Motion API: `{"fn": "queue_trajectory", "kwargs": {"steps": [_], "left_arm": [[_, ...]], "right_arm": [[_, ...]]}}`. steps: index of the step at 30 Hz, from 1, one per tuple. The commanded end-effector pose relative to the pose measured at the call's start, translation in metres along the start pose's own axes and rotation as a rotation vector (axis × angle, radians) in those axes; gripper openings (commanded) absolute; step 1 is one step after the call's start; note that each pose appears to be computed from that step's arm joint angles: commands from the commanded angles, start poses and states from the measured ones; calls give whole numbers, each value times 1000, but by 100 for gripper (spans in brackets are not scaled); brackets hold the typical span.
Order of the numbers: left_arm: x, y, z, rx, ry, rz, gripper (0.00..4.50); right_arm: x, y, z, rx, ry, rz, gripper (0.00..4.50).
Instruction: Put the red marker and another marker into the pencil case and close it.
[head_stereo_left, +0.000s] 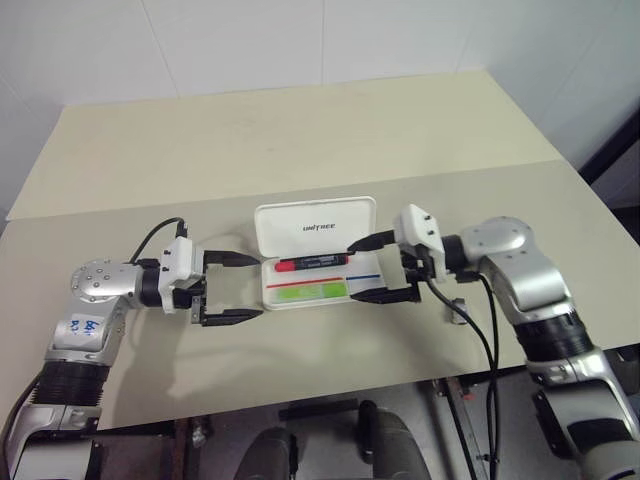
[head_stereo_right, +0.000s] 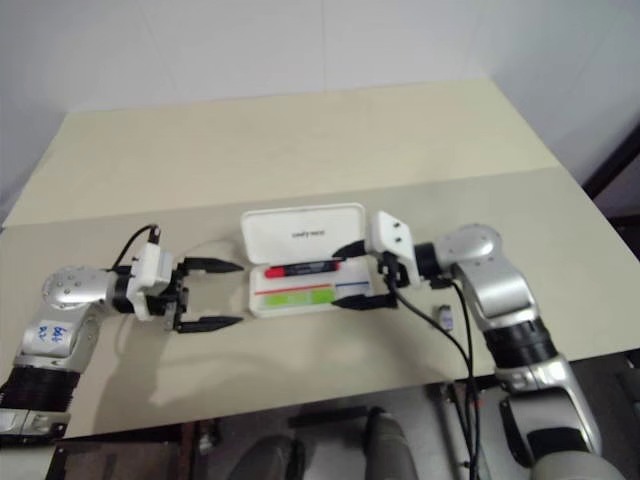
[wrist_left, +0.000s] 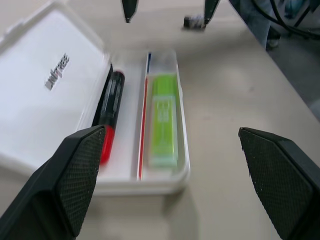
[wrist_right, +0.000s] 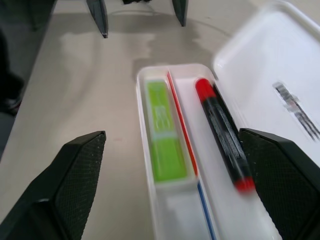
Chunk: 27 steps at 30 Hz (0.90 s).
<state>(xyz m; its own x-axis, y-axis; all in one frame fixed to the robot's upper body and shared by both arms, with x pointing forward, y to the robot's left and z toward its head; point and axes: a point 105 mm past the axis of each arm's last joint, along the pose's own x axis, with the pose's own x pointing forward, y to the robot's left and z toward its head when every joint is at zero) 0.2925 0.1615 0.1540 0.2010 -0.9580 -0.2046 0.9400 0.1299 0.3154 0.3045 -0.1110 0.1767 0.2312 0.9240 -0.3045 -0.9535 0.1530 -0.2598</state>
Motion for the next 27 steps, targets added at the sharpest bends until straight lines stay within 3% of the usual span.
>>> {"fn": "queue_trajectory", "kwargs": {"steps": [1, 15, 27], "left_arm": [[9, -2, 6, 19, -27, -25, 450], [38, -19, -1, -69, -100, -142, 450], [45, -8, 3, -48, -108, -181, 450]], "right_arm": [[-31, 3, 7, 33, -38, -195, 449], [-111, 44, -33, 252, 31, -950, 449], [-89, 79, -78, 497, 68, -1111, 449]]}}
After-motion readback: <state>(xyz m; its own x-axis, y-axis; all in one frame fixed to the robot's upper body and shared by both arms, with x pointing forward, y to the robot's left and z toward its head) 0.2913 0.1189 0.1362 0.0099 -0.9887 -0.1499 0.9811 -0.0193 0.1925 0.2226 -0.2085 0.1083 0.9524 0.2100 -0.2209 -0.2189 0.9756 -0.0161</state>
